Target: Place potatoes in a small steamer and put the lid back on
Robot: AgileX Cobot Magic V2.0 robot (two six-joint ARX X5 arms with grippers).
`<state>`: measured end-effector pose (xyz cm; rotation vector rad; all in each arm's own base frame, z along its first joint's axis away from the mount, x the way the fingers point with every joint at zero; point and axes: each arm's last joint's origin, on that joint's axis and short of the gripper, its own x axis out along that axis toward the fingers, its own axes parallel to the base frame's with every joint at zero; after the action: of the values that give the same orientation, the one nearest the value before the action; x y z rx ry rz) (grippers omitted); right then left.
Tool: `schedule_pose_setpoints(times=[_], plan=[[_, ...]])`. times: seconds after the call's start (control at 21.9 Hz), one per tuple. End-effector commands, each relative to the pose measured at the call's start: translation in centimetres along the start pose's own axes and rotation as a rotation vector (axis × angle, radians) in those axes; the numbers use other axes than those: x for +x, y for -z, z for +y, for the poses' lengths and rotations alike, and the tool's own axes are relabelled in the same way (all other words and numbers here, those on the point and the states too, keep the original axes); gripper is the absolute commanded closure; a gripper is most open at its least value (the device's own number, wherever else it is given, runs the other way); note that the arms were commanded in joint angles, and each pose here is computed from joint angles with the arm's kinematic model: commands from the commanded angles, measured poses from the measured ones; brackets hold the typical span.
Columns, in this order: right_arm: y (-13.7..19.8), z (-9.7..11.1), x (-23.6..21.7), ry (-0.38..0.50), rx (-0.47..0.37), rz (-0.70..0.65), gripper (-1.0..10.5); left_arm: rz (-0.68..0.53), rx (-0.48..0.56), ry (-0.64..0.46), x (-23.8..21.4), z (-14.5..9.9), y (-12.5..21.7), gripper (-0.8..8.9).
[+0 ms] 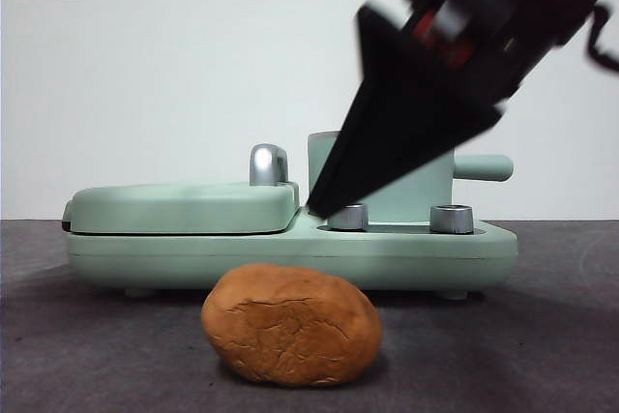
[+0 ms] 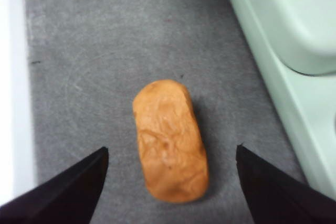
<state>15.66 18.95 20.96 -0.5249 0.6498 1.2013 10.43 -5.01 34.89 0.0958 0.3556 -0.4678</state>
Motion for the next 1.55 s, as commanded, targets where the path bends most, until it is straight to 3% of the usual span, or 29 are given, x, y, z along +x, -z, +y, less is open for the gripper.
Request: schedule_pose_setpoints(times=[0.05, 0.5, 0.68, 0.91, 1.19, 1.37, 1.55], plan=[[-0.3, -0.1, 1.3, -0.012, -0.027, 0.012, 5.6, -0.051, -0.013, 0.001, -0.3, 0.0, -0.7, 7.99], [1.2, -0.6, 4.8, -0.03, 0.002, 0.121, 5.7, -0.051, -0.012, 0.001, -0.3, 0.0, -0.7, 7.99], [1.4, -0.6, 5.1, -0.04, 0.024, 0.136, 7.7, -0.051, -0.012, 0.001, -0.3, 0.0, -0.7, 7.99], [0.3, -0.1, 2.1, -0.033, 0.091, 0.161, 7.7, -0.051, -0.012, 0.001, -0.3, 0.0, -0.7, 7.99], [-3.9, -0.4, -5.7, 0.114, 0.214, 0.151, 7.7, -0.052, -0.012, 0.001, -0.3, 0.0, -0.7, 7.99], [-7.4, -2.2, -10.4, 0.23, 0.289, 0.123, 7.7, -0.051, -0.012, 0.001, -0.3, 0.0, -0.7, 7.99], [-9.1, -4.3, -12.1, 0.313, 0.364, 0.127, 7.7, -0.051, -0.012, 0.001, -0.3, 0.0, -0.7, 7.99]])
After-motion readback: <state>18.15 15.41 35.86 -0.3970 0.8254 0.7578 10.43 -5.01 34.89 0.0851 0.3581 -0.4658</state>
